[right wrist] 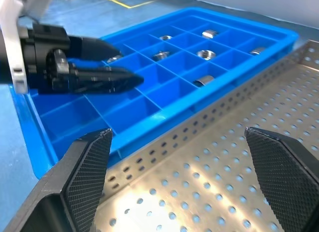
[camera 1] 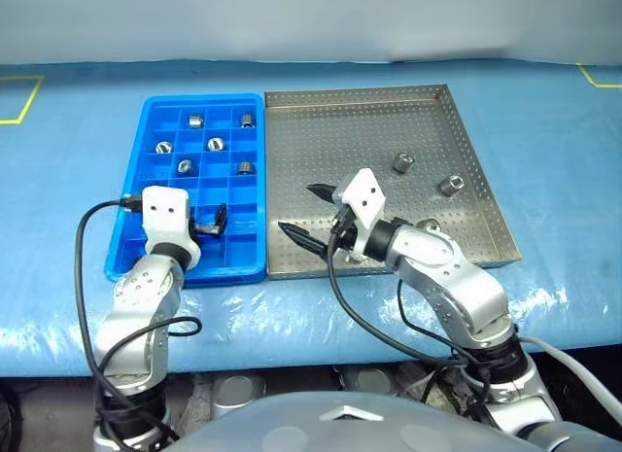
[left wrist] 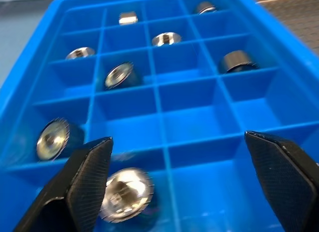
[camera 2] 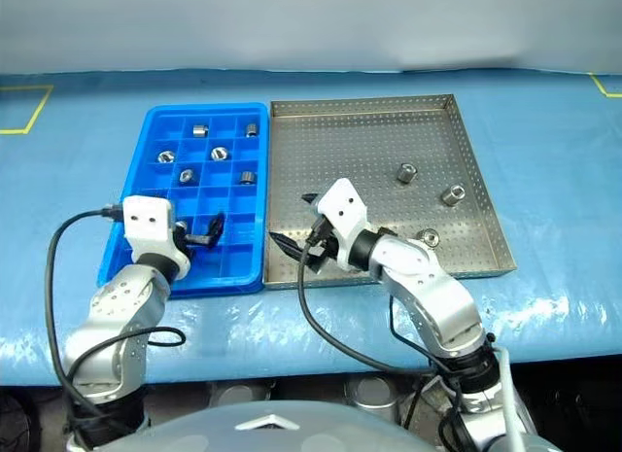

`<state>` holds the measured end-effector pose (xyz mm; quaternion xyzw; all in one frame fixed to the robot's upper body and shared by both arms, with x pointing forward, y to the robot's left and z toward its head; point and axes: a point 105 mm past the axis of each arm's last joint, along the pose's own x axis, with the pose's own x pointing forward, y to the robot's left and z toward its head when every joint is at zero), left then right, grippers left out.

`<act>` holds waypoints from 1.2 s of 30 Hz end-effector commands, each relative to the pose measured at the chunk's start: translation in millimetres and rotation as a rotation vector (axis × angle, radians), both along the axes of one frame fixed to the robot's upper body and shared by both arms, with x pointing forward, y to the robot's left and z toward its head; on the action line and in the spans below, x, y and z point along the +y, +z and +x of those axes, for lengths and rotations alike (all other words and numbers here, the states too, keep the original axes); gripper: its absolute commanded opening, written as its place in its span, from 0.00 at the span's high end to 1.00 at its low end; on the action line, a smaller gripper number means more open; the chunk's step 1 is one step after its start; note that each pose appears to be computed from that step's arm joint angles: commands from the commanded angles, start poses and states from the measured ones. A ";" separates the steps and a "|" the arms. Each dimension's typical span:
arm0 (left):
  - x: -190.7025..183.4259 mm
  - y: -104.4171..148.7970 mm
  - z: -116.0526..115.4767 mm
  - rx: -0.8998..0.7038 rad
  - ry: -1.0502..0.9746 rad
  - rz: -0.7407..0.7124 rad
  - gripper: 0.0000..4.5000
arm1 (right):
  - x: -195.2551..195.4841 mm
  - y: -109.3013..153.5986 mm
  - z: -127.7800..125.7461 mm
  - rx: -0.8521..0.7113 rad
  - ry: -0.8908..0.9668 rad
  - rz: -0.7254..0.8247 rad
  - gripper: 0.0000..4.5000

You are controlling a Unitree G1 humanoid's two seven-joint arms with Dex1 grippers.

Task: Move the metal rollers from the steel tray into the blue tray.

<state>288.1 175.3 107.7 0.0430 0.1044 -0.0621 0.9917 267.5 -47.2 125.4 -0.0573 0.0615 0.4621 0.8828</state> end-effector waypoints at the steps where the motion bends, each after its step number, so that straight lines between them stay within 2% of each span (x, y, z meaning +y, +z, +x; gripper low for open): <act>1: -19.3 14.4 9.8 -0.054 -0.133 -0.011 0.01 | -7.4 14.6 -4.7 -0.046 0.004 0.018 0.00; 8: -77.6 26.5 26.1 -0.055 -0.561 0.030 0.01 | -41.5 10.1 -5.7 -0.035 -0.111 -0.024 0.00; 13: -102.9 24.5 34.0 -0.060 -0.834 0.168 0.01 | -59.1 7.3 -10.6 -0.026 -0.175 -0.052 0.00; 16: -113.2 18.3 37.6 -0.078 -0.993 0.299 0.01 | -66.6 6.7 -12.5 -0.027 -0.220 -0.057 0.00; 18: -120.9 14.3 37.5 -0.100 -1.121 0.415 0.01 | -69.8 7.3 -14.5 -0.030 -0.248 -0.052 0.00; 27: -144.9 -7.4 23.7 -0.108 -1.521 0.707 0.01 | -73.7 7.4 -21.2 -0.032 -0.324 -0.027 0.00; 32: -143.2 -23.9 16.8 -0.074 -1.663 0.857 0.01 | -75.3 8.3 -21.8 -0.038 -0.348 -0.020 0.00; 36: -144.0 -31.8 14.0 -0.067 -1.723 0.923 0.01 | -75.5 8.8 -21.7 -0.041 -0.361 -0.014 0.00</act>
